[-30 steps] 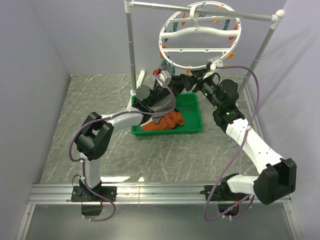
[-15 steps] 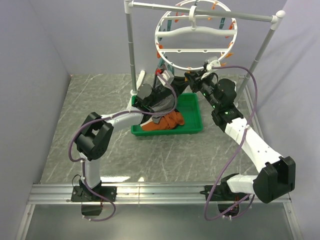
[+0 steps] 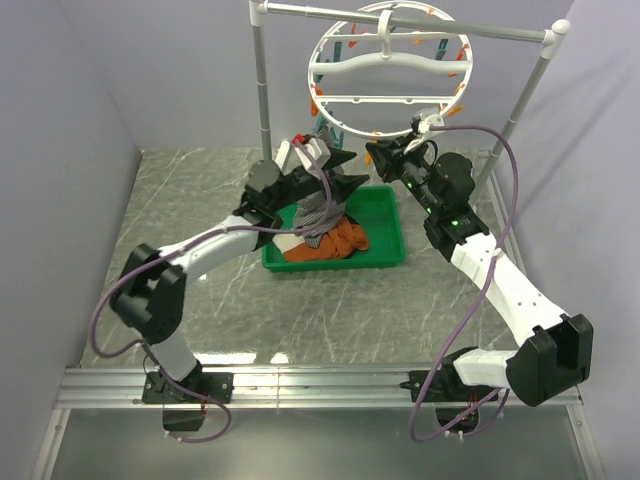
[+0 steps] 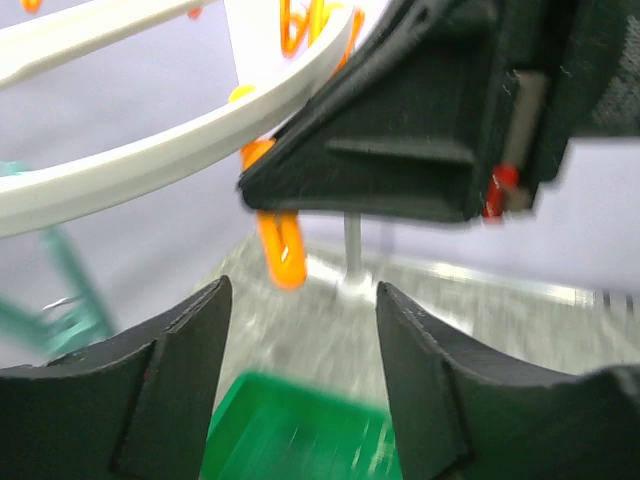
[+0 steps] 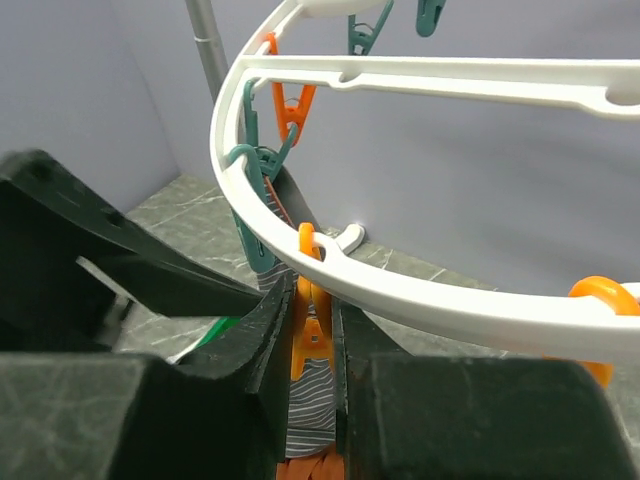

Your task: Clip the underwear to the hanger

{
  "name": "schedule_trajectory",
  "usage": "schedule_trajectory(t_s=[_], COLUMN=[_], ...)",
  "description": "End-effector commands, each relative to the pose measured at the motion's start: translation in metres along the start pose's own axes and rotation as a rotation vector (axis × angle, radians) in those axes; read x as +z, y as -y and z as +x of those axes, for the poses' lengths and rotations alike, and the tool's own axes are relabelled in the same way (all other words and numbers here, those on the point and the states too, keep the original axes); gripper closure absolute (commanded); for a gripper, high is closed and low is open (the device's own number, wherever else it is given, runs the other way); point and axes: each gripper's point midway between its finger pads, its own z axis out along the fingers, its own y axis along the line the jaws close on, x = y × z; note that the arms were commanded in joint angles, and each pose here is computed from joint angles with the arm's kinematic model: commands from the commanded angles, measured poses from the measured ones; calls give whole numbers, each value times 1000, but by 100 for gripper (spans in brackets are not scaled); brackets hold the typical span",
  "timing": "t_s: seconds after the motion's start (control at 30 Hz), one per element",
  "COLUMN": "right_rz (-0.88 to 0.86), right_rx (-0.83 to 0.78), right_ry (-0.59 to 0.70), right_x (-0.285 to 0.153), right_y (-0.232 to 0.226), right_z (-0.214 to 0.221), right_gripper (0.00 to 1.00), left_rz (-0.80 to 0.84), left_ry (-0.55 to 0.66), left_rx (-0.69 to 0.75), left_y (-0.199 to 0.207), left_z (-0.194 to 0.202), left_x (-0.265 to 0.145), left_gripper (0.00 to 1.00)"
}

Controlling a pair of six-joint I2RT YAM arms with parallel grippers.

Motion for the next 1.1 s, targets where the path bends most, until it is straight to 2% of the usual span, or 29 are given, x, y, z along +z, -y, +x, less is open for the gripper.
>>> schedule_trajectory(t_s=[0.0, 0.03, 0.07, 0.1, 0.13, 0.17, 0.2, 0.27, 0.3, 0.37, 0.47, 0.53, 0.57, 0.6, 0.67, 0.73, 0.77, 0.9, 1.07], right_rz=[1, 7, 12, 11, 14, 11, 15, 18, 18, 18, 8, 5, 7, 16, 22, 25, 21, 14, 11], right_rx=[13, 16, 20, 25, 28, 35, 39, 49, 51, 58, 51, 37, 33, 28, 16, 10, 8, -9, -35], right_ry=[60, 63, 54, 56, 53, 51, 53, 46, 45, 40, 41, 34, 31, 30, 24, 20, 22, 17, 17], right_x=[3, 3, 3, 3, 3, 4, 3, 4, 5, 5, 6, 6, 7, 7, 6, 5, 5, 5, 5], right_y=[-2, -2, -1, -2, -1, -3, -2, -2, -3, -3, -8, -10, -10, -9, -8, -8, -10, -13, -16], right_z=[-28, -30, -29, -31, -31, -32, -33, -32, -33, -34, -35, -36, -36, -36, -34, -33, -35, -33, -35], right_gripper=[100, 100, 100, 100, 100, 100, 100, 100, 100, 100, 100, 100, 100, 100, 100, 100, 100, 100, 100], left_rz=[111, 131, 151, 185, 204, 221, 236, 254, 262, 287, 320, 293, 310, 301, 294, 245, 255, 259, 233], left_ry=[-116, -162, -196, -288, -312, -348, -434, -483, -570, -626, -754, -825, -884, -882, -966, -969, -995, -1004, -991], left_rx=[82, 153, 177, 162, 240, 256, 236, 294, 277, 345, 400, 482, 494, 539, 557, 609, 627, 766, 831], left_y=[16, 17, 20, 26, 23, 24, 26, 21, 22, 18, 23, 11, 14, 8, 1, -15, -16, -24, -33], left_z=[-8, 1, 7, 25, 27, 36, 54, 69, 88, 99, 138, 146, 168, 163, 185, 180, 192, 197, 205], left_x=[-31, -37, -42, -54, -56, -59, -70, -71, -82, -82, -78, -73, -72, -59, -59, -44, -43, -22, -3], left_gripper=[34, 34, 34, 32, 31, 31, 30, 29, 28, 26, 23, 21, 21, 19, 19, 18, 18, 17, 16])
